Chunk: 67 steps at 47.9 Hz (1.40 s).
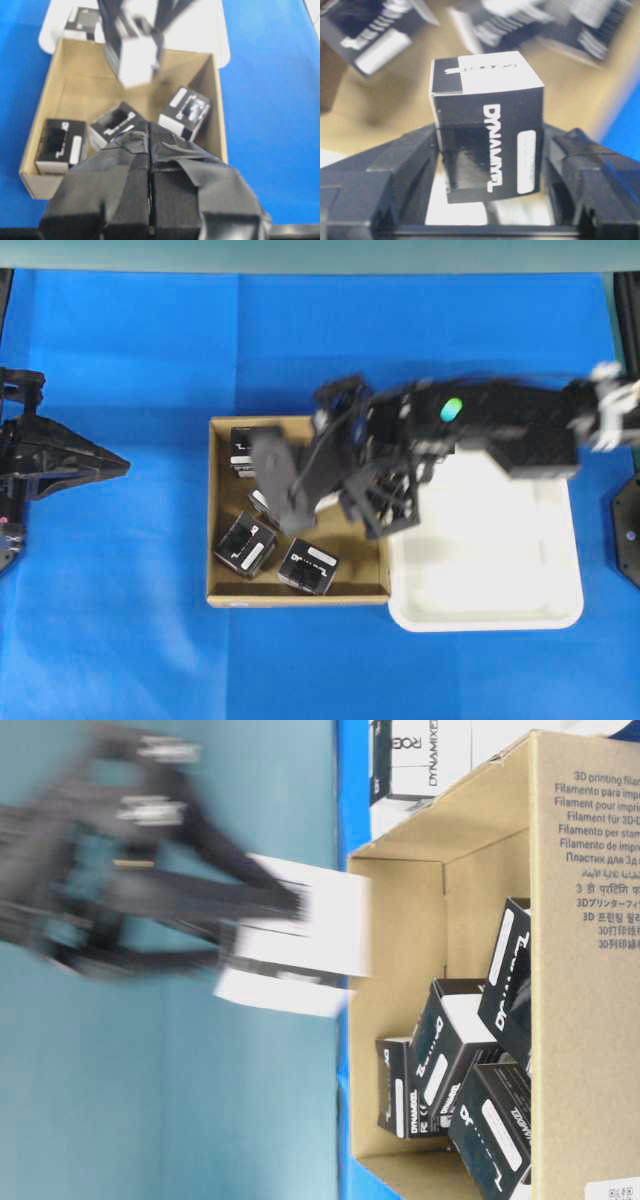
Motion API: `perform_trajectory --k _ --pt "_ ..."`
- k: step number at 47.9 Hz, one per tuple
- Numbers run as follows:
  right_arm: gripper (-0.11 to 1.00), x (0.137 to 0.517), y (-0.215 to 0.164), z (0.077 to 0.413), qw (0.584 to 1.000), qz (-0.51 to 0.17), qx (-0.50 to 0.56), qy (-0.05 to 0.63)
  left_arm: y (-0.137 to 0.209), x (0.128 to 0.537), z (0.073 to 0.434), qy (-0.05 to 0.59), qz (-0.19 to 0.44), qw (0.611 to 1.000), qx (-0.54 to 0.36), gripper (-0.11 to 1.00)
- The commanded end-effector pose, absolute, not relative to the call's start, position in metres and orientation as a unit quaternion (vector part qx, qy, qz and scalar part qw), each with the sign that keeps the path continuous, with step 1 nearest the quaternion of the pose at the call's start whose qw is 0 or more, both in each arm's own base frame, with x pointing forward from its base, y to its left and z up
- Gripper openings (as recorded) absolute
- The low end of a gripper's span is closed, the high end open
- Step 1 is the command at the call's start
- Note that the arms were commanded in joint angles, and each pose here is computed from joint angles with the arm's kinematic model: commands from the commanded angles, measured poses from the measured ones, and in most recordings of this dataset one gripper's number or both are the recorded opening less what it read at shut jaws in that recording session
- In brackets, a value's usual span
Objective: Pick a box that is randomly placed inside the cardboard box.
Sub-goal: 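Carry the held box right over the white tray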
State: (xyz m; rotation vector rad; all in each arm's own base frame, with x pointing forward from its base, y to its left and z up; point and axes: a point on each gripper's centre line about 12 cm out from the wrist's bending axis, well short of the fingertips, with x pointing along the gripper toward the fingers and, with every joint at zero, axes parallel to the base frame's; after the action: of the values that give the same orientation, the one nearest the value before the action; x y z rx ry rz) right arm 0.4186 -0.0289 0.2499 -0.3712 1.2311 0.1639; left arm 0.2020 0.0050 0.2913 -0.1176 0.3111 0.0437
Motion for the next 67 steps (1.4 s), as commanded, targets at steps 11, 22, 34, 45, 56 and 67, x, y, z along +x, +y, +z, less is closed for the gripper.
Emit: perform_trajectory --k 11,22,34,45,56,67 --pt "0.64 0.359 -0.063 0.295 0.798 0.004 -0.096 0.596 0.005 0.202 0.303 0.138 0.023 0.988 -0.073 -0.07" --pt "0.64 0.307 -0.08 0.29 0.793 -0.028 -0.068 0.605 0.005 0.198 0.308 0.125 0.023 0.989 -0.073 -0.07" --pt "0.64 0.261 -0.095 0.274 0.781 -0.055 -0.043 0.621 0.005 0.198 0.307 0.126 0.023 0.989 -0.073 -0.07" --pt "0.64 0.242 -0.099 0.241 0.764 -0.059 -0.029 0.642 0.005 0.198 0.308 0.124 0.023 0.989 -0.074 -0.07" --pt "0.64 0.234 -0.095 0.193 0.764 -0.058 -0.027 0.642 0.005 0.198 0.311 0.12 0.023 0.99 -0.075 -0.07" --pt "0.64 0.235 -0.094 0.165 0.754 -0.05 -0.025 0.655 0.005 0.2 0.31 0.123 0.022 0.989 -0.074 -0.07"
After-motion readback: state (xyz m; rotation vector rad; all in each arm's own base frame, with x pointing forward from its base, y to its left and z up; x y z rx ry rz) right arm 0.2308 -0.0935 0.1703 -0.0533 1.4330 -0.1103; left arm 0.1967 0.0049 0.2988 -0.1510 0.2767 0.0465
